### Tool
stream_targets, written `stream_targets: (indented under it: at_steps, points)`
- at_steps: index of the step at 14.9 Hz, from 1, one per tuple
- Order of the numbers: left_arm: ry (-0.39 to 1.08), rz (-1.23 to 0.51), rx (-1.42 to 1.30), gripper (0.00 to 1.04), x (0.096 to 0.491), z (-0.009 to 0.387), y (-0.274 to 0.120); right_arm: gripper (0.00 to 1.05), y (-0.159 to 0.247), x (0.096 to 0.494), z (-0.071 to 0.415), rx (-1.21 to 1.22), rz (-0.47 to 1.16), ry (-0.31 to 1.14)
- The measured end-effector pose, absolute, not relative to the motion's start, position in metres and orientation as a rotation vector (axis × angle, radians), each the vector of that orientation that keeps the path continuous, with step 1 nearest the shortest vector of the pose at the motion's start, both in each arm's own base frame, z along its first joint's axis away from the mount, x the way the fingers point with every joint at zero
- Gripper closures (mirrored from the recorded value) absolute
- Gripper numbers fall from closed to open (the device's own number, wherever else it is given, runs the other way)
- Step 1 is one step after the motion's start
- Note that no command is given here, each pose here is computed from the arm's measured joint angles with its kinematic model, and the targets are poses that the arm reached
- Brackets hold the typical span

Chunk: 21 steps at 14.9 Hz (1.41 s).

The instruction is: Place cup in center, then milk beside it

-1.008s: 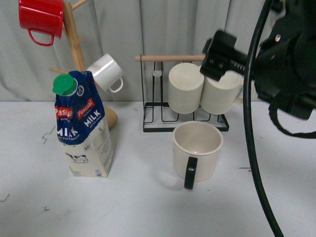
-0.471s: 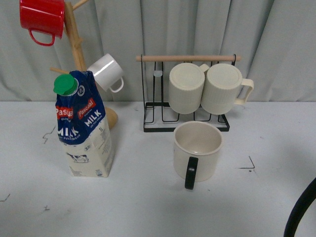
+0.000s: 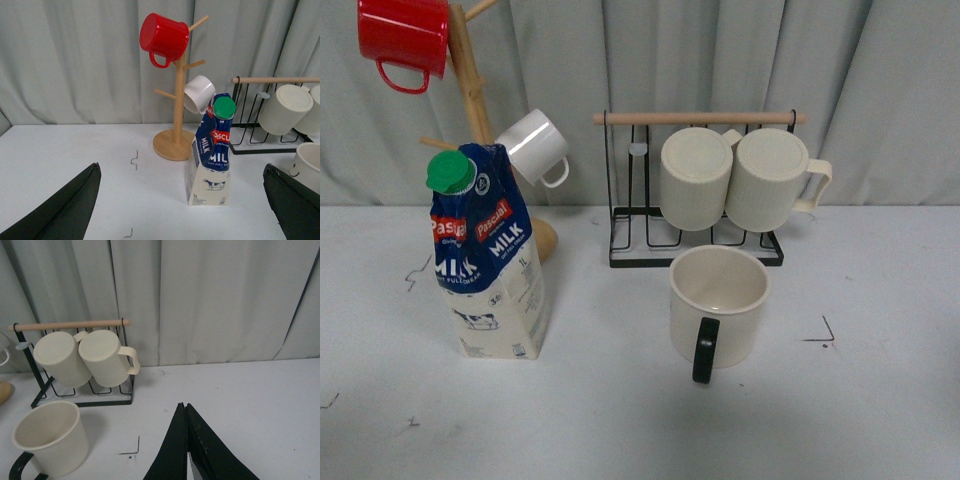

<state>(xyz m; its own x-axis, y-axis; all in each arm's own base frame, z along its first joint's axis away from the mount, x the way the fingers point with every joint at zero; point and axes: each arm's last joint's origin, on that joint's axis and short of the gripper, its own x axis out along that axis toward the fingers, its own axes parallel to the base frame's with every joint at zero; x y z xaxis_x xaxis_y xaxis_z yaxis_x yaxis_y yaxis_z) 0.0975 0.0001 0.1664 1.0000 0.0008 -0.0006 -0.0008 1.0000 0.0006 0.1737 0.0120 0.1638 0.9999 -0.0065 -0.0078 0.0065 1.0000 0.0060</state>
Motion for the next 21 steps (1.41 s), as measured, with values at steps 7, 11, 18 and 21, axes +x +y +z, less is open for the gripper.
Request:
stream_targets:
  at_steps: [7,11,18,21]
  points:
    - [0.001,0.001,0.001,0.07,0.098,0.166,0.000,1.03,0.000,0.140,0.164,0.006,-0.003,0.009]
    - [0.001,0.001,0.001,0.07,0.098,0.166,0.000,1.03,0.000,0.128,0.169,0.006,-0.003,-0.007]
    - [0.001,0.001,0.001,0.07,0.098,0.166,0.000,1.03,0.000,0.114,0.171,0.006,-0.003,-0.015]
    - [0.001,0.001,0.001,0.07,0.098,0.166,0.000,1.03,0.000,0.110,0.170,0.006,-0.003,-0.013]
